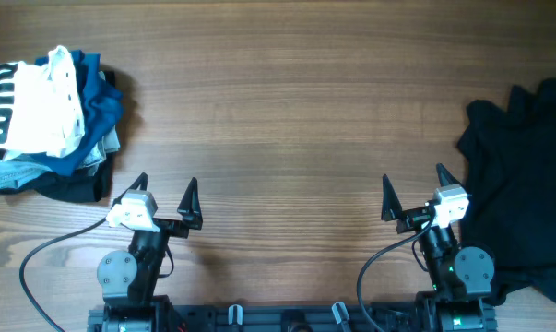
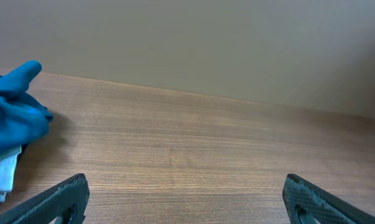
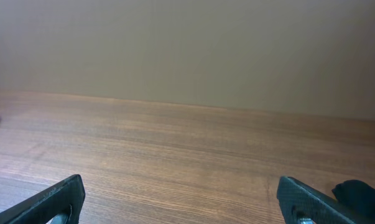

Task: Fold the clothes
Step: 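Move both grippers from rest toward the black T-shirt on the right, then grasp the black T-shirt with both grippers and drag it leftward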

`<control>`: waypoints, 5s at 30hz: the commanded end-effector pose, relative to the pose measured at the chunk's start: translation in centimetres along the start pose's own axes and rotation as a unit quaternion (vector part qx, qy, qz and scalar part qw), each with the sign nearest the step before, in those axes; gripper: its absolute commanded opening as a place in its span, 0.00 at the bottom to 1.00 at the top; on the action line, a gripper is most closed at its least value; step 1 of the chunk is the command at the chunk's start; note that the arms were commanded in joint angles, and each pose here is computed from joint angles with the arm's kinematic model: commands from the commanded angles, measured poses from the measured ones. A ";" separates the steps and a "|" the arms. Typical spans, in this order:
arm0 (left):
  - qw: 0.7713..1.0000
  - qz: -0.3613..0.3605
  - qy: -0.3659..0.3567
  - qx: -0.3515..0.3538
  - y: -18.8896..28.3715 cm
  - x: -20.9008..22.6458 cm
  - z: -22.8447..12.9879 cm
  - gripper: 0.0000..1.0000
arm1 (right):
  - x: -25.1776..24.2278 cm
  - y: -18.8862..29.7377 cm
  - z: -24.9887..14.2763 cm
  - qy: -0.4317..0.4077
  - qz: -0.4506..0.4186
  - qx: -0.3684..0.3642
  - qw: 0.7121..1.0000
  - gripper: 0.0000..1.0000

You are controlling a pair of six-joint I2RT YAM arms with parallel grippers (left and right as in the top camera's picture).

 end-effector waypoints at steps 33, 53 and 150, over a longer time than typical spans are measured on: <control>1.000 0.004 0.004 -0.001 0.0 0.1 -0.1 1.00 | -0.1 0.0 -0.1 -0.011 -0.003 0.001 1.000 1.00; 0.996 0.041 -0.033 -0.065 -0.4 -2.0 13.4 1.00 | 0.8 -2.3 10.9 -0.185 0.056 0.063 0.979 1.00; 0.820 -0.039 -0.088 0.564 -22.1 -6.5 -16.0 0.04 | -5.5 -13.4 4.5 -0.228 -0.076 0.466 0.852 0.70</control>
Point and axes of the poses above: each gripper's point midway between its finger pads, its own y axis back along the fingers, its own x axis along the line the jaws close on, z = x × y, the point moved 2 cm from there along y, back along the fingers, and after that the axes turned 3 degrees about y, right-handed, at the moved point
